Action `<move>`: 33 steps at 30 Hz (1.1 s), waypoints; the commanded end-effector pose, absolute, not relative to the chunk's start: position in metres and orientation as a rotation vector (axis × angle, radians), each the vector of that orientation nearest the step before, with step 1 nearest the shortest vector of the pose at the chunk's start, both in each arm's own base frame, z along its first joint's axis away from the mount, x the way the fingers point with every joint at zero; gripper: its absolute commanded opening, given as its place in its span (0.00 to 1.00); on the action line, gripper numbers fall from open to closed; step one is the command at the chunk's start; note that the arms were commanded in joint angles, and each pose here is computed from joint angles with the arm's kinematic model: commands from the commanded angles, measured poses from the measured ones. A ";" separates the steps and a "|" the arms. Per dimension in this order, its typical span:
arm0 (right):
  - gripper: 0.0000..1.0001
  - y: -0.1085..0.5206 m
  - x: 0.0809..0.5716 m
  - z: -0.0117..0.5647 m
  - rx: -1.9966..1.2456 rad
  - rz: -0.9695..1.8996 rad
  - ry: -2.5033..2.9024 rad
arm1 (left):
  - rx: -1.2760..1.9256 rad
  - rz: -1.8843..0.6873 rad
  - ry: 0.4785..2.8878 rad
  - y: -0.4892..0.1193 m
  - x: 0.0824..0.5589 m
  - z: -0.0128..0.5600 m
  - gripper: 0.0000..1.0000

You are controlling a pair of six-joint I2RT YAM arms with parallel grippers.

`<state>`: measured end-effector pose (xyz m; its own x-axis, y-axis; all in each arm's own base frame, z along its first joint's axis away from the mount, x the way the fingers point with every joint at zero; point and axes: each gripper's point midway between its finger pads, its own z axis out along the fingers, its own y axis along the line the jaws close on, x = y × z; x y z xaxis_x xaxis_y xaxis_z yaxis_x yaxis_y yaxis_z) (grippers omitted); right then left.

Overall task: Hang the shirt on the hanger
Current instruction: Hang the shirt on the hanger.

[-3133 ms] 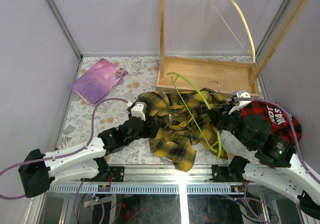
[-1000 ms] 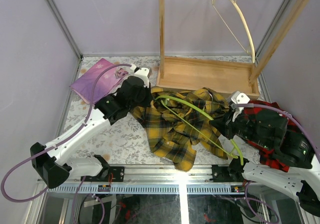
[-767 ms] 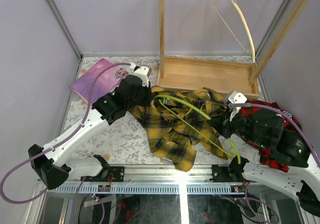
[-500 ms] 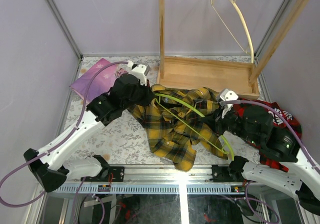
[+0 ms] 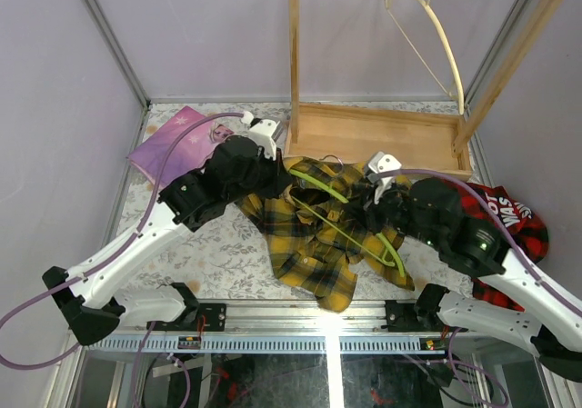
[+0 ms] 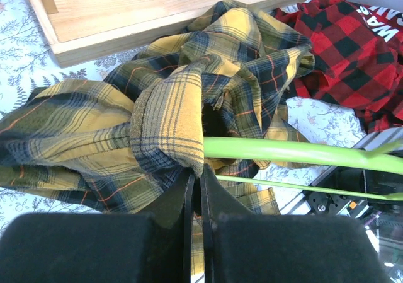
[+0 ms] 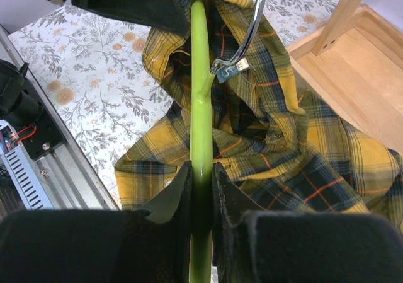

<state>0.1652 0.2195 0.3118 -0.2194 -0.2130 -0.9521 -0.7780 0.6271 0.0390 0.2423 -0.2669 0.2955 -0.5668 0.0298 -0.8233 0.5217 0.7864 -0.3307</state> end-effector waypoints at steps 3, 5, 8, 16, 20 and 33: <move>0.00 0.246 0.171 0.345 -0.805 0.738 1.570 | 0.469 -0.790 2.029 -0.286 0.232 0.320 0.00; 0.00 0.249 0.169 0.348 -0.818 0.757 1.540 | 0.506 -0.816 2.023 -0.291 0.226 0.322 0.00; 0.00 0.258 0.163 0.343 -0.893 0.786 1.523 | 0.553 -0.849 2.009 -0.296 0.219 0.325 0.00; 0.00 0.277 0.162 0.317 -1.055 0.786 1.554 | 0.653 -0.881 1.953 -0.300 0.206 0.340 0.00; 0.00 0.277 0.165 0.316 -1.077 0.757 1.550 | 0.616 -0.742 1.989 -0.282 0.217 0.339 0.00; 0.00 0.282 0.164 0.353 -1.151 0.736 1.447 | 0.585 -0.496 1.946 -0.250 0.239 0.396 0.00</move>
<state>0.1830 0.2704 0.3297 -0.0122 -0.2739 -0.9617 -0.8793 0.4609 -0.1201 0.2183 -0.2557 0.3460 -0.5071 0.2185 -0.8337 0.6094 0.7750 -0.1675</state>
